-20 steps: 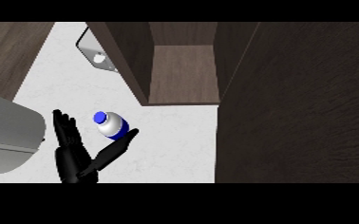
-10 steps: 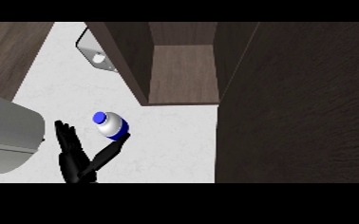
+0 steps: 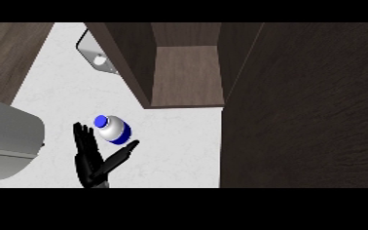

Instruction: Pick up the bottled water, place it into the cabinet and close the cabinet

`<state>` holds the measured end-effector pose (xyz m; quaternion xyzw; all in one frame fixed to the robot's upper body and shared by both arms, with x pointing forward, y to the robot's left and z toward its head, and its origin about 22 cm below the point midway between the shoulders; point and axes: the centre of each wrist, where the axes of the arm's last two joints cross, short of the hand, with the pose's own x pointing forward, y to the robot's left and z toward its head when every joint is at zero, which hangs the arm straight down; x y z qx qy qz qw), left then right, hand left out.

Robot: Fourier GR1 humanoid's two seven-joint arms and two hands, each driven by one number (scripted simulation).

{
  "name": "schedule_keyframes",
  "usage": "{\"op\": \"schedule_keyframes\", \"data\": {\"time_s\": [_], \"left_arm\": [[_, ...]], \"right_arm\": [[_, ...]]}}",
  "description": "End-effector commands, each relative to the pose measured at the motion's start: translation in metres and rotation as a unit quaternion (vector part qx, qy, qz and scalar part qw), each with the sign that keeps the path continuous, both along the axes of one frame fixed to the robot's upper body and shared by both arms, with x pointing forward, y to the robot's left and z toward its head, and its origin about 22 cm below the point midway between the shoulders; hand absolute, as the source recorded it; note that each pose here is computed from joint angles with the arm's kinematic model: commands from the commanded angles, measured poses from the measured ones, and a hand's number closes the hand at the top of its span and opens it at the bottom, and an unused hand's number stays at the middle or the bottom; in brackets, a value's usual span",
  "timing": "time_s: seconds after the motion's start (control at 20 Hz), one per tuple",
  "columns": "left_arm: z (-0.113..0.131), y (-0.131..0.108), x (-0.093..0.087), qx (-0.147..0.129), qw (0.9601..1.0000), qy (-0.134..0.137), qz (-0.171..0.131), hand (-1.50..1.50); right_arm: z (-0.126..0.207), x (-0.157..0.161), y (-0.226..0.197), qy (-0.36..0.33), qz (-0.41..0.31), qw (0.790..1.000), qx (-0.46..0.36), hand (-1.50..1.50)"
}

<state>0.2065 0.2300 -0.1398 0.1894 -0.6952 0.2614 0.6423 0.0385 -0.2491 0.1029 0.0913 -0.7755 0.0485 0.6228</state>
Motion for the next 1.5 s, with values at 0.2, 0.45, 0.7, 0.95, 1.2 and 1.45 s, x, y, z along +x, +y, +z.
{"op": "schedule_keyframes", "data": {"time_s": [0.2,0.45,0.7,0.95,1.2,1.45], "left_arm": [[-0.026,-0.011,0.007,-0.025,0.9985,-0.046,0.019,1.50],[-0.033,-0.013,0.019,-0.053,0.9962,-0.063,0.030,1.50],[-0.028,0.002,0.025,-0.074,0.9932,-0.088,0.018,1.50],[-0.025,-0.015,0.029,-0.061,0.9920,-0.104,-0.036,1.50],[-0.036,0.001,-0.008,-0.086,0.9628,-0.068,-0.247,1.50],[-0.016,-0.025,0.024,-0.097,0.9482,-0.098,-0.286,1.50]], "right_arm": [[0.024,-0.006,-0.004,-0.022,-0.001,1.000,-0.011,-1.50],[0.021,-0.001,-0.005,-0.023,-0.004,1.000,-0.006,-1.50],[0.025,-0.007,0.004,-0.026,0.004,1.000,0.001,-1.50],[0.025,-0.003,-0.002,-0.022,0.001,1.000,0.003,-1.50],[0.021,-0.011,-0.001,-0.022,0.004,1.000,0.001,-1.50],[0.034,-0.013,-0.003,-0.025,0.001,1.000,0.002,-1.50]]}}
